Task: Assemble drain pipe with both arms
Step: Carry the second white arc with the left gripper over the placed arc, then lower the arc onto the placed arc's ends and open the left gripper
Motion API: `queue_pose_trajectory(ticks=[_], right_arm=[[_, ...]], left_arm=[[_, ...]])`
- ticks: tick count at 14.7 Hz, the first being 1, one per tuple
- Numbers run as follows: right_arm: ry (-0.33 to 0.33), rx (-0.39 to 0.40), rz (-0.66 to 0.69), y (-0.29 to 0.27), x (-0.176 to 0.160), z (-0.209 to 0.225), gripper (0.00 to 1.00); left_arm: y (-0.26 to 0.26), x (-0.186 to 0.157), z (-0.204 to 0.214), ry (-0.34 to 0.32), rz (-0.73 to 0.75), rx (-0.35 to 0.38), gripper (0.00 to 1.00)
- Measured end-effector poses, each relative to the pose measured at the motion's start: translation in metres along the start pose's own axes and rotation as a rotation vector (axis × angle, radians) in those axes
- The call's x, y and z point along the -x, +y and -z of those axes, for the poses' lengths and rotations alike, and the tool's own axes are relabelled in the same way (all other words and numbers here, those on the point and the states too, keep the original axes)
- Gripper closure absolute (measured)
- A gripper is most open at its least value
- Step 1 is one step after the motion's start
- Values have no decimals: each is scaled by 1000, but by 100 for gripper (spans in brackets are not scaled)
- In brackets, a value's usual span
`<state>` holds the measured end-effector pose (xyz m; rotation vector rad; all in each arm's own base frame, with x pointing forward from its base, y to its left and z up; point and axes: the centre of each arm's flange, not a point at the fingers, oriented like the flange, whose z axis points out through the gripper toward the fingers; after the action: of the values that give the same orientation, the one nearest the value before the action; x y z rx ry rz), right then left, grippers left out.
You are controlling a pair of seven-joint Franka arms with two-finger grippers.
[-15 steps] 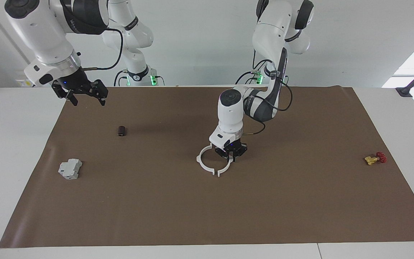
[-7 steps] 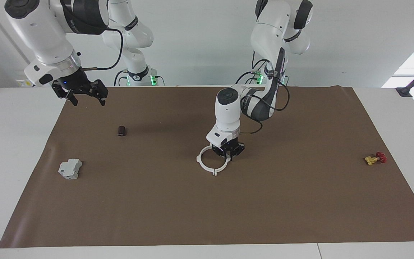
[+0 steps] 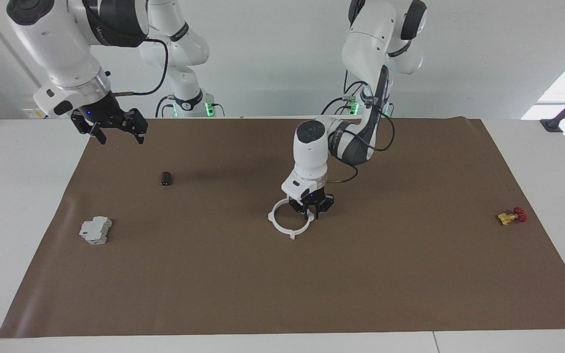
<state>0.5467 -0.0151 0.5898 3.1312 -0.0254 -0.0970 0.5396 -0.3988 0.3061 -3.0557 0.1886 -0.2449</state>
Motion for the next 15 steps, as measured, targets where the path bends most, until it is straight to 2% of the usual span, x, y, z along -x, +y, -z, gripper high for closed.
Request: queue_pose_trajectory(ticks=[2,4,5,6,7,10,15], right_arm=[[0,0,1,0,0,0,0],[0,0,1,-1,0,0,0],[0,0,2,-1,0,0,0],[0,0,2,-1,0,0,0],[0,0,2,-1,0,0,0],[0,0,2,-1,0,0,0],[0,0,3,-2,0,0,0]], left_arm=[[0,0,0,0,0,0,30],[0,0,1,1,0,0,26],[-1,-1,1,2,2,0,21],[-3,-2,2,4,5,0,14],[-7,-5,4,8,13,0,1],[-45,-25,21,22,77,-2,0],[-167,-55,83,17,188,-26,0]])
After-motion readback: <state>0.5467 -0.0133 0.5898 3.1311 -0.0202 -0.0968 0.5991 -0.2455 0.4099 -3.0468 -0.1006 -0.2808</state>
